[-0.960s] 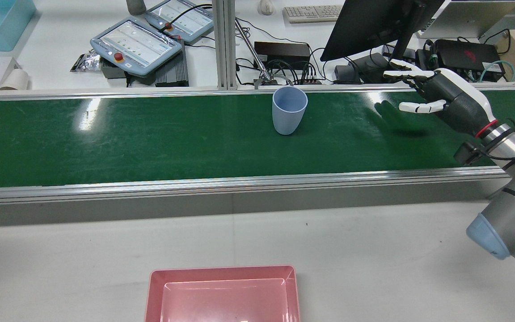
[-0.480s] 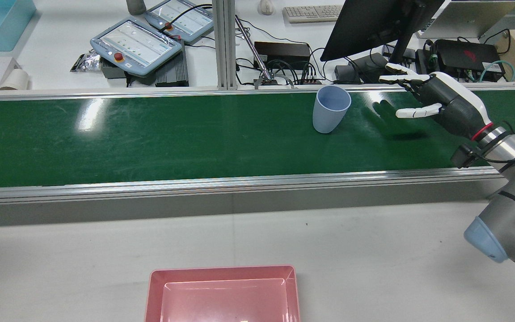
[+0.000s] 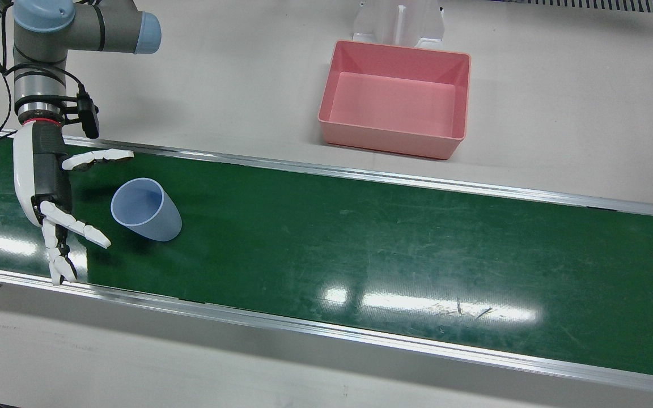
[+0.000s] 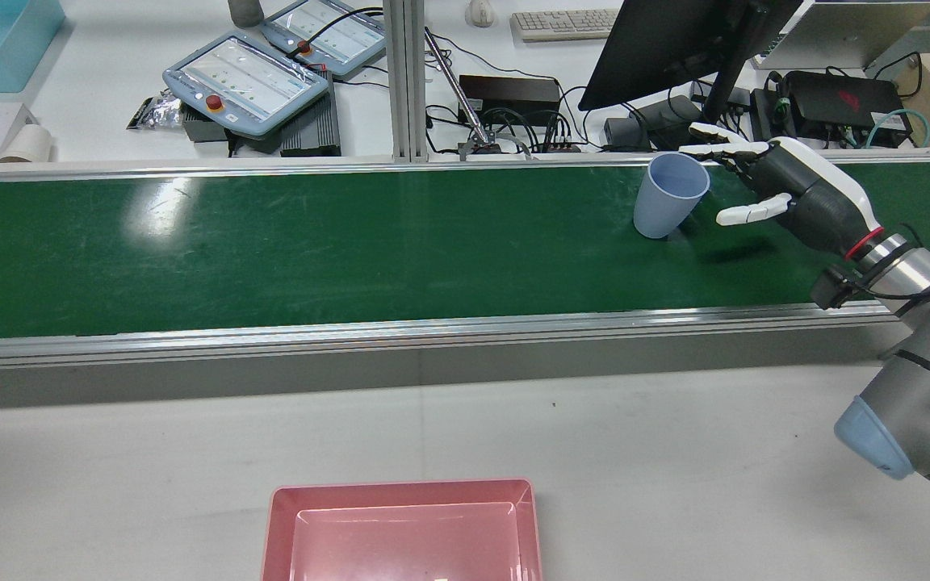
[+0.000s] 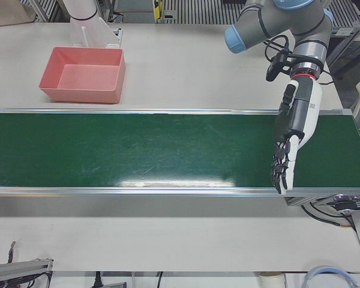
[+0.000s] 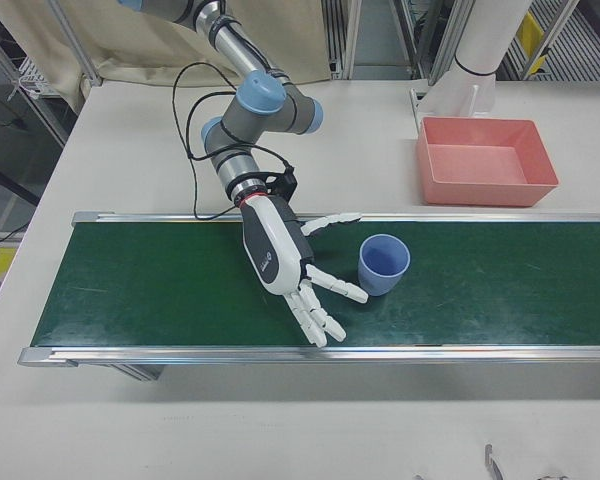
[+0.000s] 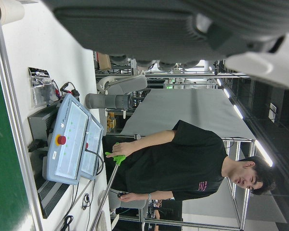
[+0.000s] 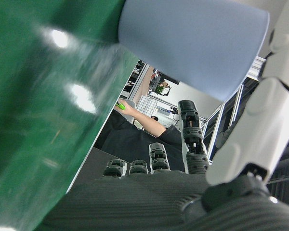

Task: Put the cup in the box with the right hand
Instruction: 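Close the right hand around the light blue cup, then lift the cup off the belt and carry it toward the pink tray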

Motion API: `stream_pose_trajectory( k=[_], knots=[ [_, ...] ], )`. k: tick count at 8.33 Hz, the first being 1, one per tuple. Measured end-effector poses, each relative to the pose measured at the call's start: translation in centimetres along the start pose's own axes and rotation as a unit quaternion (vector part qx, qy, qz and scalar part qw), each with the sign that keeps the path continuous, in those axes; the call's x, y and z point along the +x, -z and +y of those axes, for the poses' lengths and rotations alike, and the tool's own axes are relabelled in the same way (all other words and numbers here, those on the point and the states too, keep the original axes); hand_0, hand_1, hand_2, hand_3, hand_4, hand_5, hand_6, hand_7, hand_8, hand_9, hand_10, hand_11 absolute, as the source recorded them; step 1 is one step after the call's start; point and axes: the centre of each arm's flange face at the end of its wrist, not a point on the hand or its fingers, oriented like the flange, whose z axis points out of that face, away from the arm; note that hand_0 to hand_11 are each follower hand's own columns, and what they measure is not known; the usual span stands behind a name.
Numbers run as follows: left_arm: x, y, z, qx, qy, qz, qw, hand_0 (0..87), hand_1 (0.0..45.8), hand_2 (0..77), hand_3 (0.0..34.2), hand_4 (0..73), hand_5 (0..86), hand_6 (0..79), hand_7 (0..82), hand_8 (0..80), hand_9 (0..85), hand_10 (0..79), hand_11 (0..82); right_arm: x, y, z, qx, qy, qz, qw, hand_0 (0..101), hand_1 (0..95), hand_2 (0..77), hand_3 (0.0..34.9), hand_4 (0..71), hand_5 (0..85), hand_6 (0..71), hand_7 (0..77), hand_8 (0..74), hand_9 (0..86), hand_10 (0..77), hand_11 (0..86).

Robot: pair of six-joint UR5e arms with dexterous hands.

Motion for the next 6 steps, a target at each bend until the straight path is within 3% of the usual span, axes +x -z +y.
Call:
stream_pose_trajectory(
  k=[2, 3, 4, 5, 6],
  knots=[
    [0.0, 0.02, -0.02, 0.0, 0.0, 0.0, 1.0, 0.0, 0.5, 0.5, 0.0, 1.1, 0.0, 0.0, 0.5, 0.0, 0.0, 0.0, 0.0, 0.34, 0.06, -0.04, 0.001, 0.0, 0.003, 1.0, 46, 7.6, 12.0, 0.0, 15.8, 4.4, 3.8, 15.8, 0.5, 5.4, 3.3, 5.4],
    [0.0, 0.01, -0.01, 0.0, 0.0, 0.0, 1.0, 0.0, 0.5, 0.5, 0.0, 1.1, 0.5, 0.5, 0.5, 0.0, 0.0, 0.0, 0.0, 0.41, 0.16, -0.16, 0.002, -0.001, 0.002, 1.0, 46, 11.5, 19.1, 0.0, 15.3, 3.3, 3.8, 15.8, 1.1, 5.4, 3.3, 5.4],
    [0.0, -0.01, 0.01, 0.0, 0.0, 0.0, 1.0, 0.0, 0.5, 0.5, 0.0, 1.1, 0.5, 0.5, 0.5, 0.0, 0.0, 0.0, 0.0, 0.46, 0.38, -0.42, 0.009, -0.001, -0.006, 0.9999, 48, 13.1, 31.6, 0.0, 16.4, 8.2, 19.6, 31.6, 15.8, 19.6, 19.6, 20.7],
    [0.0, -0.01, -0.01, 0.0, 0.0, 0.0, 1.0, 0.0, 0.5, 0.5, 0.0, 1.1, 0.5, 0.0, 0.5, 0.0, 0.0, 0.0, 0.0, 0.6, 0.6, -0.57, 0.015, -0.002, -0.013, 0.9998, 48, 13.1, 31.6, 0.0, 16.4, 8.2, 19.6, 31.6, 15.8, 19.6, 19.6, 20.7],
    [0.0, 0.0, -0.05, 0.001, 0.0, 0.0, 1.0, 0.0, 0.5, 0.5, 0.0, 1.1, 0.0, 0.0, 0.5, 0.0, 0.0, 0.0, 0.0, 0.26, 0.72, -0.27, 0.015, -0.005, -0.02, 0.9997, 62, 10.4, 36.5, 0.0, 21.8, 21.8, 40.4, 50.7, 28.9, 31.1, 31.6, 32.2]
  ],
)
